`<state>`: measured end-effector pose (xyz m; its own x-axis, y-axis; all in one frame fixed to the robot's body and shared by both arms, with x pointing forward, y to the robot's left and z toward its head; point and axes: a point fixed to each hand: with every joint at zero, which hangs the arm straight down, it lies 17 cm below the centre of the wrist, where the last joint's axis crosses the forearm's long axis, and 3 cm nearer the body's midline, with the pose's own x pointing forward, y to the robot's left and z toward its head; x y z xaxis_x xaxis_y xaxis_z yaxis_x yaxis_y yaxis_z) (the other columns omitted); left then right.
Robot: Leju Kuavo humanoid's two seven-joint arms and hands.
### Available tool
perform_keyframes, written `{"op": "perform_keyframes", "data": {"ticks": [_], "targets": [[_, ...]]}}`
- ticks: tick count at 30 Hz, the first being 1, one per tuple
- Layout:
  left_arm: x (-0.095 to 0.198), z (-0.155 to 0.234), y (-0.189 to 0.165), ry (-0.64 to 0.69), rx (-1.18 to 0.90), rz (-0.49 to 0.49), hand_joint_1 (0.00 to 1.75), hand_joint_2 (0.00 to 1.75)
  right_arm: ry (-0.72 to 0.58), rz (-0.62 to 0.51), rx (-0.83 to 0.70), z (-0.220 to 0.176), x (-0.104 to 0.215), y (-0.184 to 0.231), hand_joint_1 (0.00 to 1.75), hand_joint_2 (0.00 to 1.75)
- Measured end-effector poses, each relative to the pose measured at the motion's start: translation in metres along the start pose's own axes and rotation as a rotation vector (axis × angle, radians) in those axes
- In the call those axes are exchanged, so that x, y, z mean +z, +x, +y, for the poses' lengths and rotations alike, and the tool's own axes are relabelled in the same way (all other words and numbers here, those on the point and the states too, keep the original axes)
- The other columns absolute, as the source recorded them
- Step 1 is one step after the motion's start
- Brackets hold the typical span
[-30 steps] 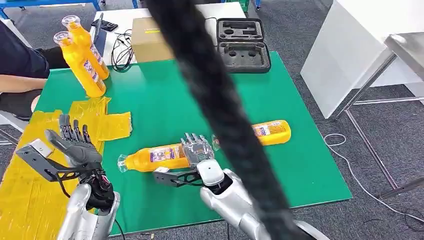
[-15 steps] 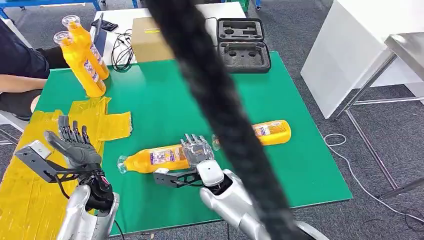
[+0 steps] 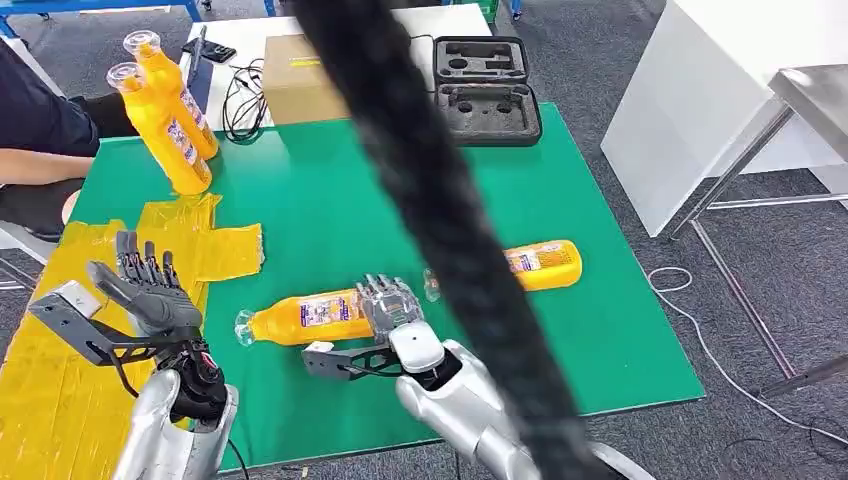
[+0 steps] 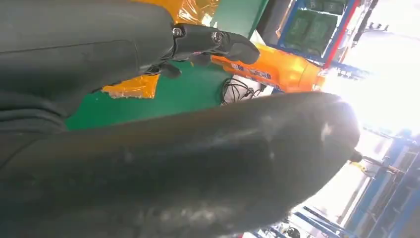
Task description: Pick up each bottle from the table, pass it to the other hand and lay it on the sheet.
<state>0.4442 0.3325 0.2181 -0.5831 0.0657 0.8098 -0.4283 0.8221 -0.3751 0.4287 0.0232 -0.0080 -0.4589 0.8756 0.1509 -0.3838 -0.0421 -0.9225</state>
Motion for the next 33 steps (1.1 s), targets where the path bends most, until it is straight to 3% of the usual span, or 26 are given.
{"op": "perform_keyframes", "data": {"ticks": [4,5,6,33], "targets": [[-0.002,-0.002,0.001,0.002,0.008,-0.001,0.0,0.0,0.054,0.008,0.008,0.01,0.0,-0.002,0.02,1.75],[-0.003,-0.003,0.001,0.002,0.01,-0.002,0.0,0.0,0.07,0.008,0.012,0.013,0.0,-0.003,1.66,1.75],[-0.004,-0.004,0.002,0.002,0.013,-0.004,0.0,0.0,0.077,0.005,0.016,0.014,-0.001,-0.003,1.75,1.75],[-0.007,-0.01,0.004,-0.002,0.033,-0.007,0.0,0.0,0.15,-0.01,0.108,0.026,-0.002,-0.006,1.75,1.75]]}}
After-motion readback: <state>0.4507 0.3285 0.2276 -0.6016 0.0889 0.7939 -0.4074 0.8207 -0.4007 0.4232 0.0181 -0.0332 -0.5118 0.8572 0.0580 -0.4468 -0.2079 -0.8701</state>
